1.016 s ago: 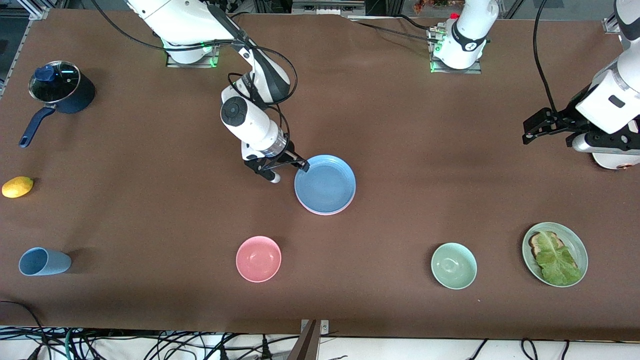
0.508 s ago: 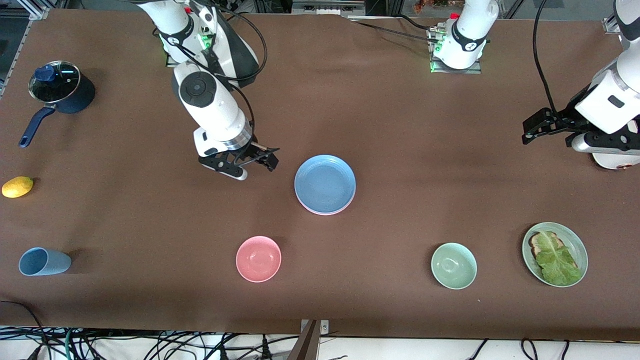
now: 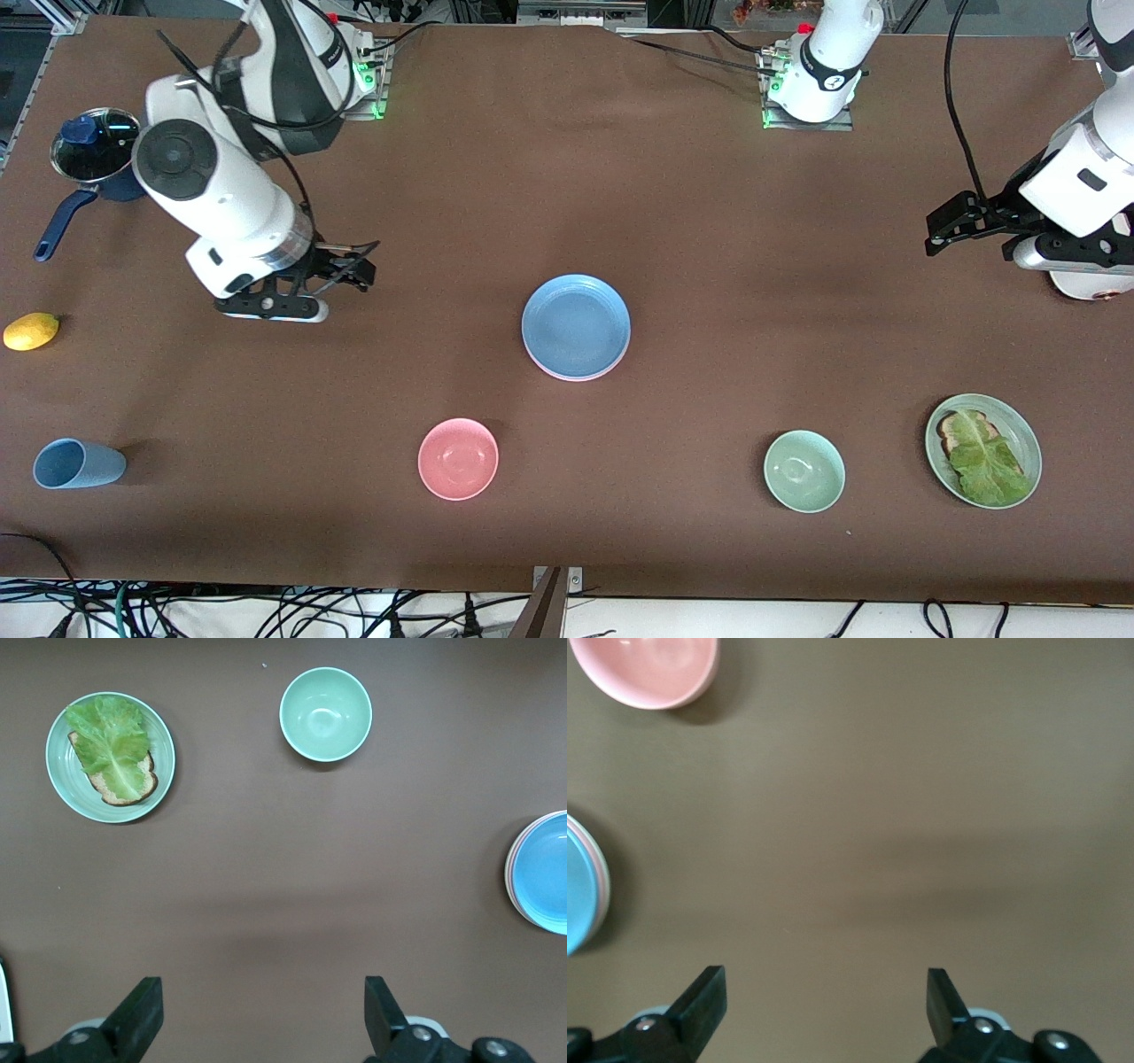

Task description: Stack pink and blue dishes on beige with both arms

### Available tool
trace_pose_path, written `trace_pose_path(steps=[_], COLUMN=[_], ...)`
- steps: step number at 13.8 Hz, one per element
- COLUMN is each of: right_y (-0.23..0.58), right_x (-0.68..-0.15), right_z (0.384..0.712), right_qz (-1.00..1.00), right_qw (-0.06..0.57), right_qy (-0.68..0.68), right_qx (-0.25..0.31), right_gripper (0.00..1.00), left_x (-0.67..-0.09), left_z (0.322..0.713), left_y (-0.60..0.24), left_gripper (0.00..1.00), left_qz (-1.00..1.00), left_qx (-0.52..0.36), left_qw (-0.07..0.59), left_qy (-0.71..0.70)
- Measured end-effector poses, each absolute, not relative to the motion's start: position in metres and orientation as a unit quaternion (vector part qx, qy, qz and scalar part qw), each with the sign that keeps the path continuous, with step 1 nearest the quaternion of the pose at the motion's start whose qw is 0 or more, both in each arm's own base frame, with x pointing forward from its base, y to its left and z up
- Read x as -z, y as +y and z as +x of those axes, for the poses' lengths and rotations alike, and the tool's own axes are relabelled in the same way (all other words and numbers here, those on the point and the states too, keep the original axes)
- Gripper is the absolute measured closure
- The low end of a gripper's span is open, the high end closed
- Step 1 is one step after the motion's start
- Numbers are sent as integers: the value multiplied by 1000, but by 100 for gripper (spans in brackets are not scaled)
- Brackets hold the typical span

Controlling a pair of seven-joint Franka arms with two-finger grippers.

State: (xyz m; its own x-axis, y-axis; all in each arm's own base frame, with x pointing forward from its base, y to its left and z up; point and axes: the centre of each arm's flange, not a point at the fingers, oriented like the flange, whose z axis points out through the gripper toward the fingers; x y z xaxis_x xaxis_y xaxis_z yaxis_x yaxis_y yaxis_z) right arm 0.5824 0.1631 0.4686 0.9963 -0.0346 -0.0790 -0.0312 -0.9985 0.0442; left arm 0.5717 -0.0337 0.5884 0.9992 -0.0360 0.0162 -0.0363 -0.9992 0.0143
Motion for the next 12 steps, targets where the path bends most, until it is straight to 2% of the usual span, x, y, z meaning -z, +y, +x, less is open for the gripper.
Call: trace_pose_path(steps=[2,6,12], right_y=[125,72,17], right_x=[-514,-579,-606], right_z=[579,574,540], right_qz=[997,999,998], right_qw=[28,12,2], right_qy=[-13,-18,-52], right_qx=[69,43,41], right_gripper=[0,0,0], left_x=[-588,-588,-589], left_z=[572,572,572], left_y=[-32,-31,-31], left_gripper=[0,0,0], left_qz=[1000,1000,1000], left_qx=[-8,-8,-9], left_qw=[7,7,7], left_qy=[-17,-16,-15])
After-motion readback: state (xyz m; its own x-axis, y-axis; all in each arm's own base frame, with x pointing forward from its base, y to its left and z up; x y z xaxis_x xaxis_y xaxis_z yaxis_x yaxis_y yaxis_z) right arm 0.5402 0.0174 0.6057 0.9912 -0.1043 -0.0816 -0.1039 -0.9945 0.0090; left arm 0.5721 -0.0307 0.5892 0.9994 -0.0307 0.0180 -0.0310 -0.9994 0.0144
